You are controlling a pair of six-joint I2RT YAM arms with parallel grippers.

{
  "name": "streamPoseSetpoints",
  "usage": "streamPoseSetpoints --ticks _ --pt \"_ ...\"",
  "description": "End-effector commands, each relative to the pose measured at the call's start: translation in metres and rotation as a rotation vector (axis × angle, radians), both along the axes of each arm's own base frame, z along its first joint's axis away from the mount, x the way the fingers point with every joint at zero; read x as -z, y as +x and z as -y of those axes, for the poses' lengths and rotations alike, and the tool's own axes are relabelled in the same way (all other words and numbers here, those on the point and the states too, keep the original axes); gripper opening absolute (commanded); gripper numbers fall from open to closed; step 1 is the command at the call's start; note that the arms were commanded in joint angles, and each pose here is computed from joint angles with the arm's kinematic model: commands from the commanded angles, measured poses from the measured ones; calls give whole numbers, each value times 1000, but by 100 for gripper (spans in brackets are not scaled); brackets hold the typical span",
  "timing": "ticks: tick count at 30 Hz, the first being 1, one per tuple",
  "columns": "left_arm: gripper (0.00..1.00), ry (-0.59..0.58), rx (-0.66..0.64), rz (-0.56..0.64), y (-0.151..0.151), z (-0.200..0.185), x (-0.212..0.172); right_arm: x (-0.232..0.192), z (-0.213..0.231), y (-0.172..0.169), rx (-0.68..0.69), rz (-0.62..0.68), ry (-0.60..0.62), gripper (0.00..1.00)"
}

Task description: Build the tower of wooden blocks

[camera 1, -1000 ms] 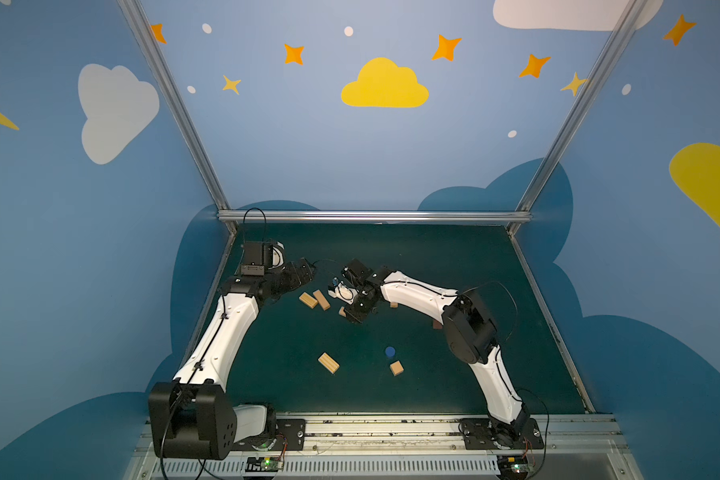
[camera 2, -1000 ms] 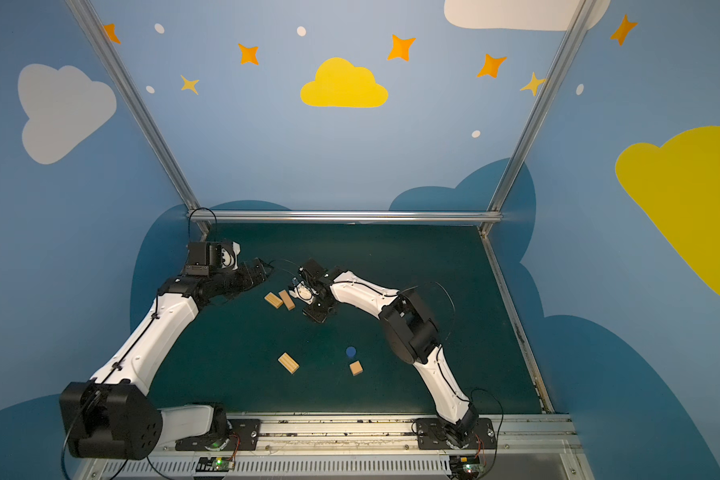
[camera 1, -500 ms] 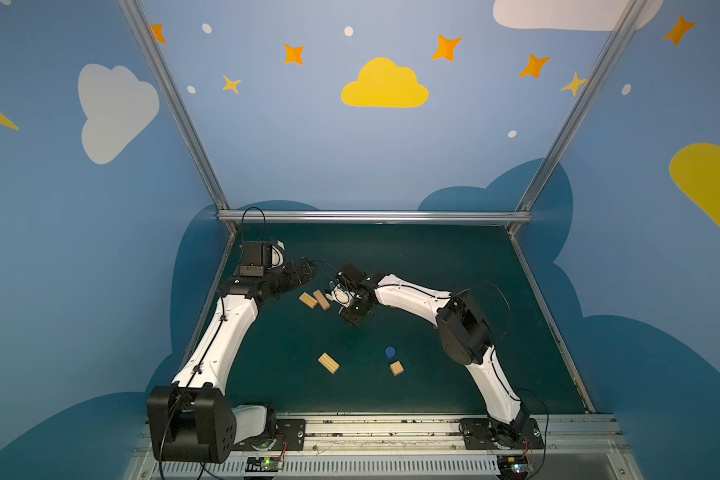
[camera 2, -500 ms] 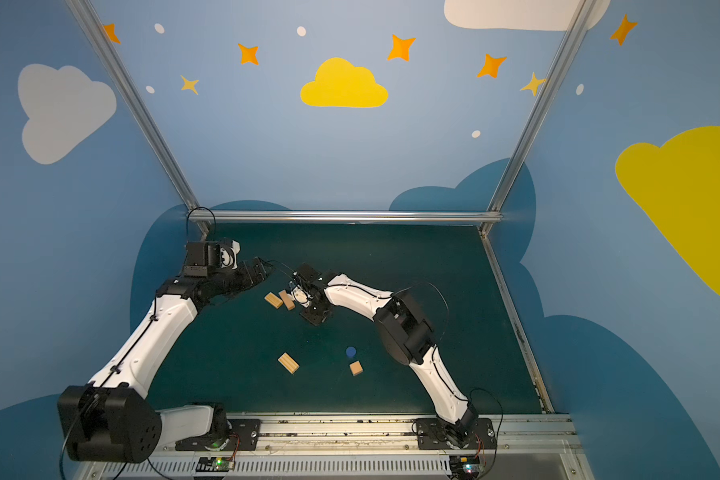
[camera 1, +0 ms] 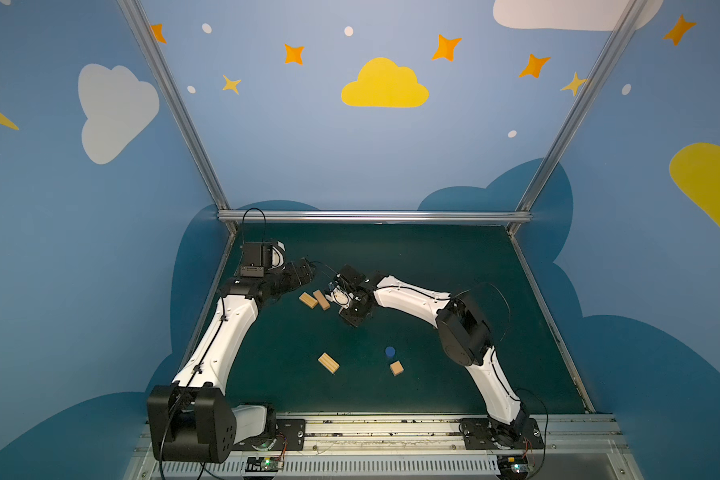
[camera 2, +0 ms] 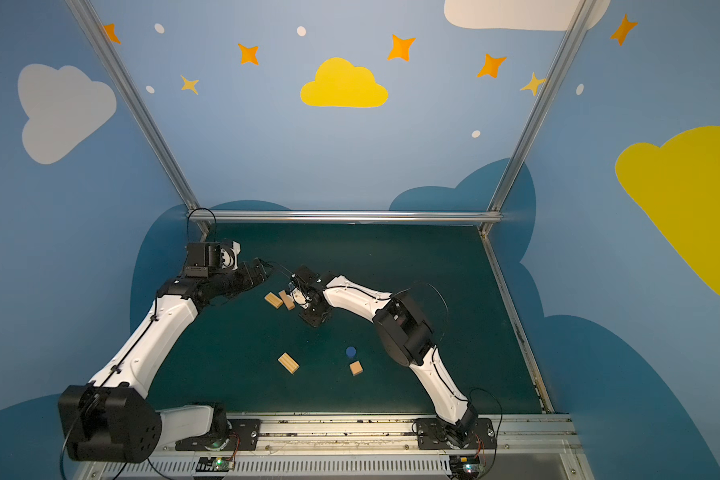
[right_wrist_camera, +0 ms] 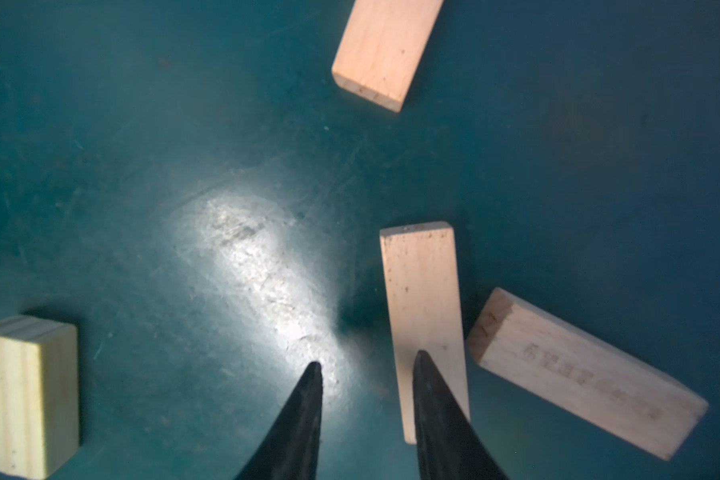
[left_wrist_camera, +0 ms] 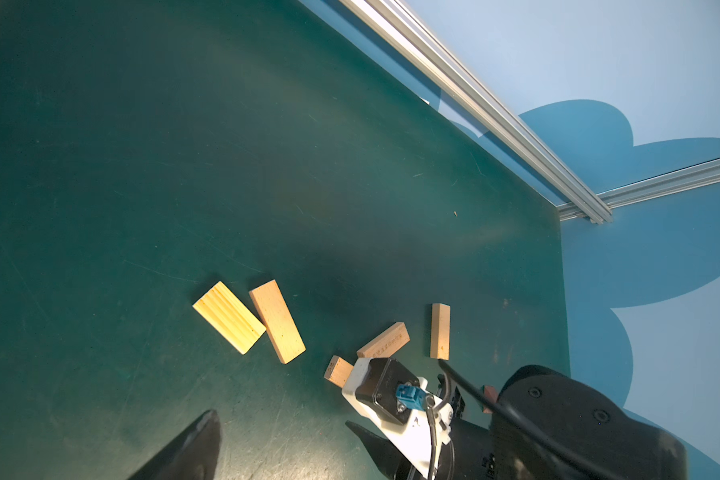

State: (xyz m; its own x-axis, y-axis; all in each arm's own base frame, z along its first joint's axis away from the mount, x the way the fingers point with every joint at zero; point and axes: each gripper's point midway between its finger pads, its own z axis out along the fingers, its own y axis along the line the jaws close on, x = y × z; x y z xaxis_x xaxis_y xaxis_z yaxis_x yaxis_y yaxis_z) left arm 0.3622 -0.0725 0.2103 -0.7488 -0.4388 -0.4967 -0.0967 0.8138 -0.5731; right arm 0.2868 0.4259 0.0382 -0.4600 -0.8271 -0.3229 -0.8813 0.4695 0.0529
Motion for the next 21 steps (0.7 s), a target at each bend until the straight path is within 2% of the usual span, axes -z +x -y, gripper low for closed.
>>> streamPoseSetpoints --ticks 1,21 --pt "100 5 17 7 1 0 2 -12 5 -7 10 1 2 37" --pt "100 7 24 16 0 2 0 -1 9 -10 23 -15 -13 40"
